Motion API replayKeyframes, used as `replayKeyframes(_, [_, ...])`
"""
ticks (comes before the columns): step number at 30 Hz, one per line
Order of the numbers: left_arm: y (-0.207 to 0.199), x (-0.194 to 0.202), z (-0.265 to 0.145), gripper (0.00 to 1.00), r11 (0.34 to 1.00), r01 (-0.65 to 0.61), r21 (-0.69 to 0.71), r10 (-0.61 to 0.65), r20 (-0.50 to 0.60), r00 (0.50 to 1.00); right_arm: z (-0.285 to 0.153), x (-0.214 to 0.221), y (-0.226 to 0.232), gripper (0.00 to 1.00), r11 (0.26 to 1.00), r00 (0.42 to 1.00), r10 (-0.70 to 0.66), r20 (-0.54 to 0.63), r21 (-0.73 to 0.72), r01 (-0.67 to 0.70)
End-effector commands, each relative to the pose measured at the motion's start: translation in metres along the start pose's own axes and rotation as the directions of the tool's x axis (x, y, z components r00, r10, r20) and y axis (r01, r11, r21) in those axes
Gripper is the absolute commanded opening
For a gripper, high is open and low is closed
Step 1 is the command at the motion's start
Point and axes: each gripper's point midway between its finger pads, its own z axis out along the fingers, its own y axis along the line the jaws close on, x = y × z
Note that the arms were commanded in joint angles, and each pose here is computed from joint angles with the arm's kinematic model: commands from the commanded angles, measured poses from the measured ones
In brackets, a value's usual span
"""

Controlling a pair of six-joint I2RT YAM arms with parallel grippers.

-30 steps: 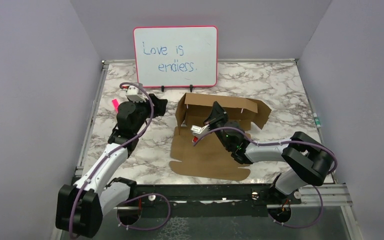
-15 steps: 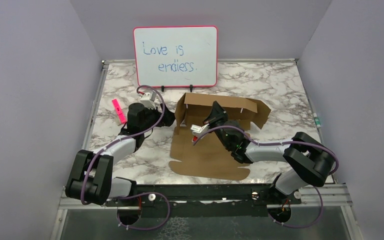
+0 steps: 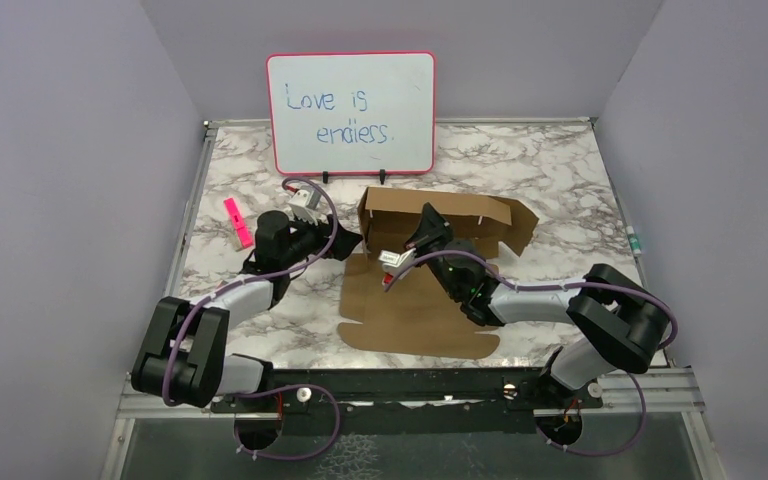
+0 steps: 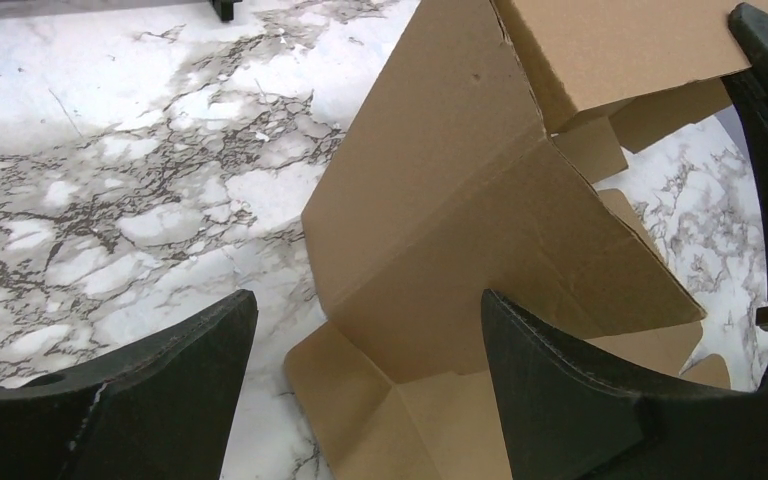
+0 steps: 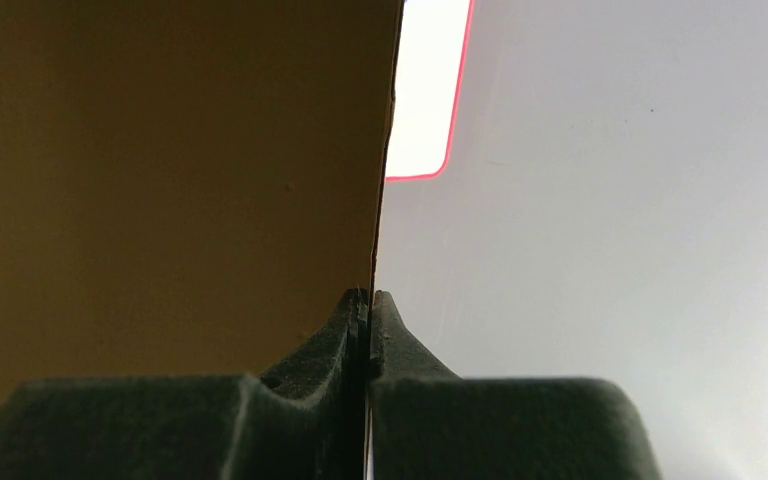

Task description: Fold the paper box

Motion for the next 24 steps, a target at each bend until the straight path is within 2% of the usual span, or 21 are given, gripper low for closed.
replayKeyframes(1, [-0.007,-0.007,0.008,0.83,0.996,-0.071,0.053,0.07,0.029,0.997,0.005,-0.014,0.006,0.05,0.999,0.999,-0.001,0.045,-0.033,0.002])
replayKeyframes(14, [-0.001,-0.018,0.025,0.82,0.983,-0.179,0.044,0.175,0.083,0.981,0.004,-0.027,0.014,0.05,0.993,0.995,0.036,0.089,-0.113,-0.026])
replayKeyframes(24, [0.008,-0.013,0.039,0.75,0.982,-0.19,-0.003,0.189,0.096,0.977,0.002,-0.032,0.022,0.05,0.978,0.99,0.087,0.109,-0.198,-0.065])
